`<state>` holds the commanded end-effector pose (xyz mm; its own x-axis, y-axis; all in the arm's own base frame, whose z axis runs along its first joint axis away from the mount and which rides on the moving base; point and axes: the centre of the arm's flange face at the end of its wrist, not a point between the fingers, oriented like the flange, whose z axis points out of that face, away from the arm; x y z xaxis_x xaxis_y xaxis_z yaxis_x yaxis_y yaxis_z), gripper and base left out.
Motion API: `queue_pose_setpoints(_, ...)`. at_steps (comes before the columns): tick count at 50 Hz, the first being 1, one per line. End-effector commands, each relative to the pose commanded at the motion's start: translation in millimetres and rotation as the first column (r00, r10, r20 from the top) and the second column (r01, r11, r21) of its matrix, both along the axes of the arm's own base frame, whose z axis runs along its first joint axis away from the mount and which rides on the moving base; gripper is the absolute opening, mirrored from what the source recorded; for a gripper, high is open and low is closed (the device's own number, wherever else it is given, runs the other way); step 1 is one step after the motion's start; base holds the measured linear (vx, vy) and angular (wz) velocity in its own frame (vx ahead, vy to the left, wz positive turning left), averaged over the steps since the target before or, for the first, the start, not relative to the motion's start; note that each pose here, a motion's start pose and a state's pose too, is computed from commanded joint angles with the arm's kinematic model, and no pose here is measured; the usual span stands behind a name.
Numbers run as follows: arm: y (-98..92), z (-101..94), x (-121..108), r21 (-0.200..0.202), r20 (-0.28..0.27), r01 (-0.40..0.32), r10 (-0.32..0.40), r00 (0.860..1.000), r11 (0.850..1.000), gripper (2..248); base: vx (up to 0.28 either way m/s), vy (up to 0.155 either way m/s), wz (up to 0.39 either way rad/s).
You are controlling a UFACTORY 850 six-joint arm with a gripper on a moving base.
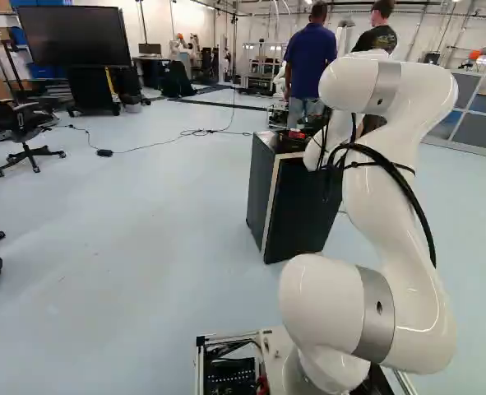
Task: Grab a drink from the fridge
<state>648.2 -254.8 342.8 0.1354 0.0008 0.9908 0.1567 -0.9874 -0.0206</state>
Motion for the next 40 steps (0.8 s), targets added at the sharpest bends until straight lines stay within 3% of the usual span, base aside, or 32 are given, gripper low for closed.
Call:
queue_pose_setpoints(1, 0.0, 0.0, 0, 0.000, 0.000, 0.000, 0.000, 1.000, 1.000, 179, 0.000, 0.000, 0.000)
queue_pose_setpoints(5, 0.0, 0.2, 0, 0.000, 0.000, 0.000, 0.000, 1.000, 1.000, 179, 0.000, 0.000, 0.000)
queue_pose_setpoints(6, 0.0, 0.7, 0, 0.000, 0.001, 0.000, 0.000, 1.000, 1.000, 140, 0.000, 0.000, 0.000)
queue_pose_setpoints(10, 0.0, 3.8, 0, -0.002, 0.005, 0.000, 0.000, 1.000, 1.000, 140, 0.000, 0.000, 0.000)
queue_pose_setpoints(11, 0.1, 4.8, 0, -0.003, 0.006, 0.000, 0.000, 1.000, 1.000, 103, 0.000, 0.000, 0.000)
queue_pose_setpoints(40, 0.4, 39.9, -1, -0.024, 0.051, 0.000, 0.001, 0.999, 1.000, 98, 0.000, 0.000, 0.000)
